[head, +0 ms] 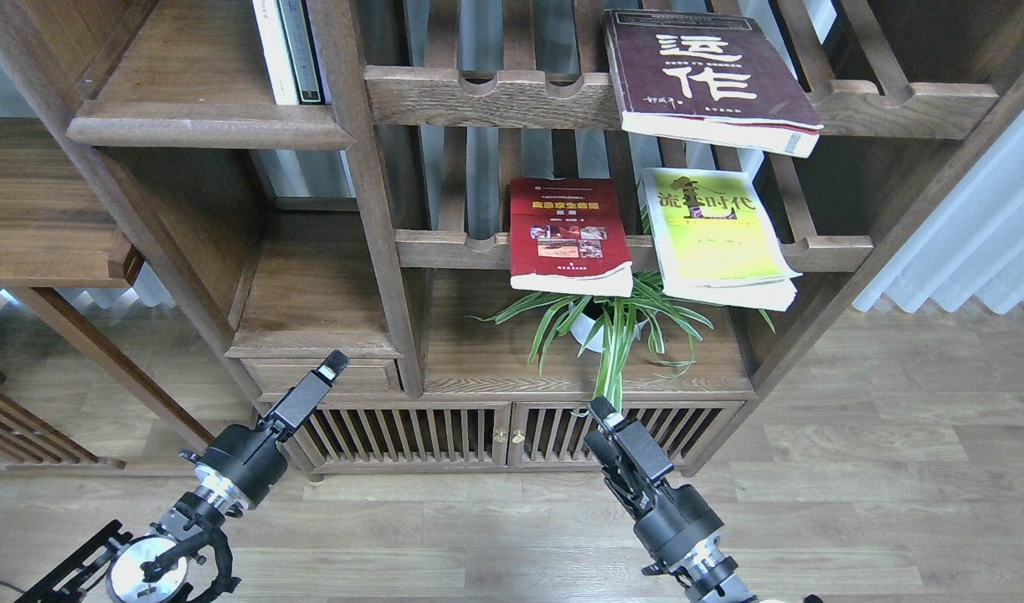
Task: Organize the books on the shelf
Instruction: 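Raise the right gripper toward the yellow-green book on the shelf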
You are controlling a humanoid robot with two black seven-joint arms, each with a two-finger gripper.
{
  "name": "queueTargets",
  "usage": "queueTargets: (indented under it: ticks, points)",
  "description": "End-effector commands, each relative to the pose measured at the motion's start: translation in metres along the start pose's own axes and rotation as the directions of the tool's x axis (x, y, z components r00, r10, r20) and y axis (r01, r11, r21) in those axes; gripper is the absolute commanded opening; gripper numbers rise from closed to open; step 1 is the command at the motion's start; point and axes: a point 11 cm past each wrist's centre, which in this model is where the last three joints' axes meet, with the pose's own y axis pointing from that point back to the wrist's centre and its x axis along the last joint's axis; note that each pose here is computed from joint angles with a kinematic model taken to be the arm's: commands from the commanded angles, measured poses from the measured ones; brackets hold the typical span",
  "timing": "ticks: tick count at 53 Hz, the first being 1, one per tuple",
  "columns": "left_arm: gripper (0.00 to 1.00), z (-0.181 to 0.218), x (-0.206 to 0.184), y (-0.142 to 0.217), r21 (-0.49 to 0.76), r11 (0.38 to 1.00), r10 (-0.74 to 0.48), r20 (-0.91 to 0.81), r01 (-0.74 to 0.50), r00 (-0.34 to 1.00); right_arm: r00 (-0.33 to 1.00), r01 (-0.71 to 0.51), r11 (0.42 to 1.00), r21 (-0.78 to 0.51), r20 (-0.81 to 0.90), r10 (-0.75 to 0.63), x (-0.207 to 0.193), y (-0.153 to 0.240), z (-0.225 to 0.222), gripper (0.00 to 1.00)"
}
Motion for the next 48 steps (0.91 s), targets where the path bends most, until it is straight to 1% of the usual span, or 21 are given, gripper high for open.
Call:
queueTargets:
  ticks: [1,16,25,39,48]
  points:
    - [1.00,0.005,0.001,0.000,-0.017,1.000,0.004,-0.008,-0.004,1.000,1.000,-0.012,1.000,0.012,0.003,0.012,0.004,0.002,-0.002,0.99]
    - [1.00,0.002,0.010,0.005,0.001,1.000,0.030,-0.007,-0.030,1.000,0.998,-0.055,0.999,0.002,0.005,0.055,0.016,0.009,0.000,0.99]
    - [1.00,0.003,0.023,0.008,0.001,0.997,0.073,-0.007,-0.073,0.997,0.999,-0.036,0.999,-0.002,-0.001,0.036,0.012,0.000,-0.002,0.99]
    - [1.00,0.001,0.023,0.009,0.007,0.997,0.074,-0.007,-0.074,0.997,0.999,-0.008,0.999,0.036,-0.037,0.010,0.004,-0.019,-0.025,0.99]
    - [1.00,0.011,0.024,0.009,-0.019,0.997,0.076,-0.005,-0.076,0.997,0.999,0.012,0.999,0.037,-0.046,-0.011,-0.002,-0.027,-0.029,0.99]
